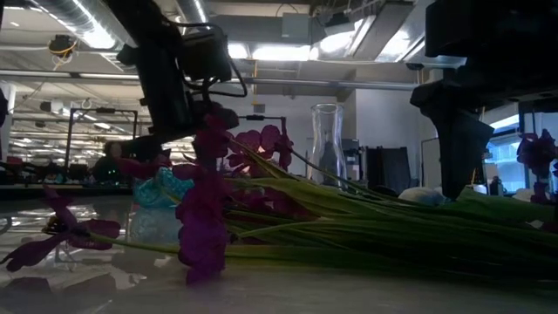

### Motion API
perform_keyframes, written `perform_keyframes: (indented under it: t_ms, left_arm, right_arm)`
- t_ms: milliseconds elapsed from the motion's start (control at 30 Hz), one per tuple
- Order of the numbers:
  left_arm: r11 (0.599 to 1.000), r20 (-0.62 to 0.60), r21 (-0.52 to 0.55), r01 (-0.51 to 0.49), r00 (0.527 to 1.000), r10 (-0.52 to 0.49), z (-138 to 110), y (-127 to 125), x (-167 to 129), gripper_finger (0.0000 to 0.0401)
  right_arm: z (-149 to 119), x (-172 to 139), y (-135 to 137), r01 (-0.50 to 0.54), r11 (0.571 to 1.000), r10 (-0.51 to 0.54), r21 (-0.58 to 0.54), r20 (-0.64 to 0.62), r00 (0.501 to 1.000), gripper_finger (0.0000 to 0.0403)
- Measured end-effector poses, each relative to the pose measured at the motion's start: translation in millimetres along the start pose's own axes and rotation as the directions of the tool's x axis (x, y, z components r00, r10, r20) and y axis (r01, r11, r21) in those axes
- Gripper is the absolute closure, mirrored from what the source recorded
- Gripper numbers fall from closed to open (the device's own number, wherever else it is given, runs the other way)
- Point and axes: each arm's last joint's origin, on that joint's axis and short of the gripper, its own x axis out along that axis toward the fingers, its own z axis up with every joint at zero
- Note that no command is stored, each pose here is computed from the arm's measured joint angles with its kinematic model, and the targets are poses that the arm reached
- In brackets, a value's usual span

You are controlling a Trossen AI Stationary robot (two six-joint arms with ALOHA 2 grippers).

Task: Sort flowers into vase by color
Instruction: Adjust the blue flower vase

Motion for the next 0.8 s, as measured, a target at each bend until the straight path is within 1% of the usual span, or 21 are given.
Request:
perform_keyframes:
  t_ms: [133,300,433,533,667,733,800]
  left_arm:
    - [1.0,0.012,-0.016,0.0,1.0,0.0,5.7,0.8,6.7,0.005]
    - [0.999,-0.007,-0.007,-0.048,0.999,0.048,7.4,3.4,23.8,0.0051]
    - [0.997,-0.001,-0.02,-0.069,0.998,0.069,8.3,3.8,28.8,0.0058]
    - [0.996,0.005,-0.048,-0.075,0.997,0.075,8.8,4.6,29.1,0.0088]
    - [0.995,0.014,-0.059,-0.085,0.996,0.086,8.9,5.3,29.4,0.0157]
    - [0.996,0.022,-0.043,-0.08,0.996,0.081,8.4,4.3,29.4,0.0158]
    - [0.997,0.063,-0.012,-0.079,0.995,0.08,3.1,-0.3,27.0,0.0158]
  right_arm:
    - [0.6,0.5,-2.4,-0.007,1.0,0.007,0.011,-0.004,1.0,0.004]
    - [1.2,1.0,-4.2,-0.011,0.999,0.011,0.033,-0.005,1.0,0.004]
    - [1.2,1.0,-3.9,-0.011,0.999,0.012,0.043,-0.004,1.0,0.004]
    - [1.2,0.9,-3.8,-0.005,0.999,0.005,0.048,-0.002,1.0,0.004]
    - [1.5,0.9,-5.0,0.036,0.998,-0.037,0.047,0.009,0.999,0.004]
    - [0.7,0.8,-5.9,0.064,0.997,-0.065,0.047,0.007,0.998,0.004]
    - [-1.2,-0.9,-7.1,0.099,0.994,-0.099,0.051,-0.003,0.995,0.004]
